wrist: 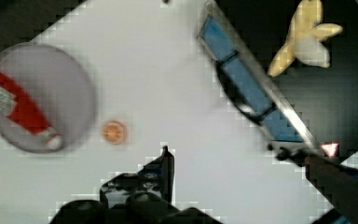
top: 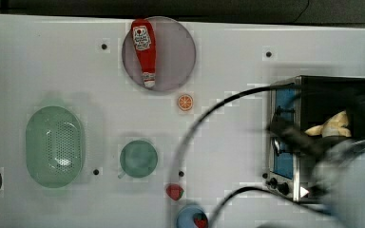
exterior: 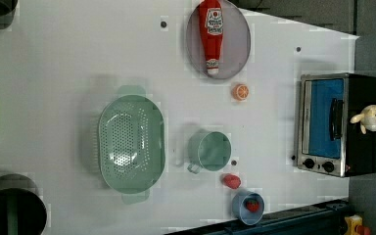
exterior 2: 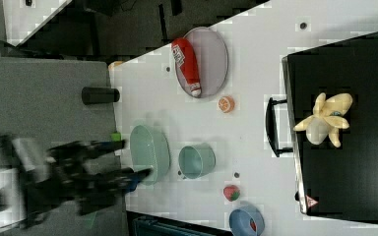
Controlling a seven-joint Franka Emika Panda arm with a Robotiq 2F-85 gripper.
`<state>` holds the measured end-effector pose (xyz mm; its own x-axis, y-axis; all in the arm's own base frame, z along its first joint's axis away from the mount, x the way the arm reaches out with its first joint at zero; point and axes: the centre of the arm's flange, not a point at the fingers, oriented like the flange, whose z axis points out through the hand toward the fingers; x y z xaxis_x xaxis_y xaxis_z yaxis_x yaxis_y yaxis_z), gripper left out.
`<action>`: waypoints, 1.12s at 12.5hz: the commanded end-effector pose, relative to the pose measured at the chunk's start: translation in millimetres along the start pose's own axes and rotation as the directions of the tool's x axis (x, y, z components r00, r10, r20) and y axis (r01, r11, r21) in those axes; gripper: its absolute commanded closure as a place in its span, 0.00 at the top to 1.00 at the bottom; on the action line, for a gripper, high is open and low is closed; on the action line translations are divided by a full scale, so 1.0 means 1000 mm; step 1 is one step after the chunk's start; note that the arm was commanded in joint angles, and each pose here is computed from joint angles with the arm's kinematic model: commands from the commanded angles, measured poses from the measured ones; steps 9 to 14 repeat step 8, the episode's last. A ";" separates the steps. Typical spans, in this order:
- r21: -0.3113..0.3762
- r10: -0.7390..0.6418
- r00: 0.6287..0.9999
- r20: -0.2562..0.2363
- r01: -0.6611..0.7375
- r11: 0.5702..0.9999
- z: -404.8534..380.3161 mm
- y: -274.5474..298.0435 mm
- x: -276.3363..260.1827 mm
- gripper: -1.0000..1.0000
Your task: Pick banana from table and place on oven.
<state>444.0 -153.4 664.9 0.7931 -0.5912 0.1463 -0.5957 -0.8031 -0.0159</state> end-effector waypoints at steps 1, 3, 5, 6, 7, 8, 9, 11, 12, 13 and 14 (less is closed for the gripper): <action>-0.071 0.175 0.980 0.090 -0.169 0.983 0.043 -0.083 -0.052 1.00; -0.077 0.216 0.974 0.074 -0.210 0.975 0.038 -0.105 -0.081 1.00; -0.066 0.211 0.972 0.102 -0.205 0.977 0.041 -0.110 -0.094 1.00; -0.063 0.218 0.969 0.115 -0.212 0.975 0.043 -0.107 -0.095 1.00; -0.066 0.225 0.967 0.119 -0.219 0.974 0.046 -0.103 -0.094 1.00; -0.066 0.232 0.965 0.122 -0.225 0.972 0.047 -0.100 -0.092 1.00; -0.066 0.232 0.965 0.122 -0.225 0.972 0.047 -0.100 -0.092 1.00; -0.066 0.232 0.965 0.122 -0.225 0.972 0.047 -0.100 -0.092 1.00; -0.066 0.232 0.965 0.122 -0.225 0.972 0.047 -0.100 -0.092 1.00; -0.066 0.232 0.965 0.122 -0.225 0.972 0.047 -0.100 -0.092 1.00; -0.066 0.232 0.965 0.122 -0.225 0.972 0.047 -0.100 -0.092 1.00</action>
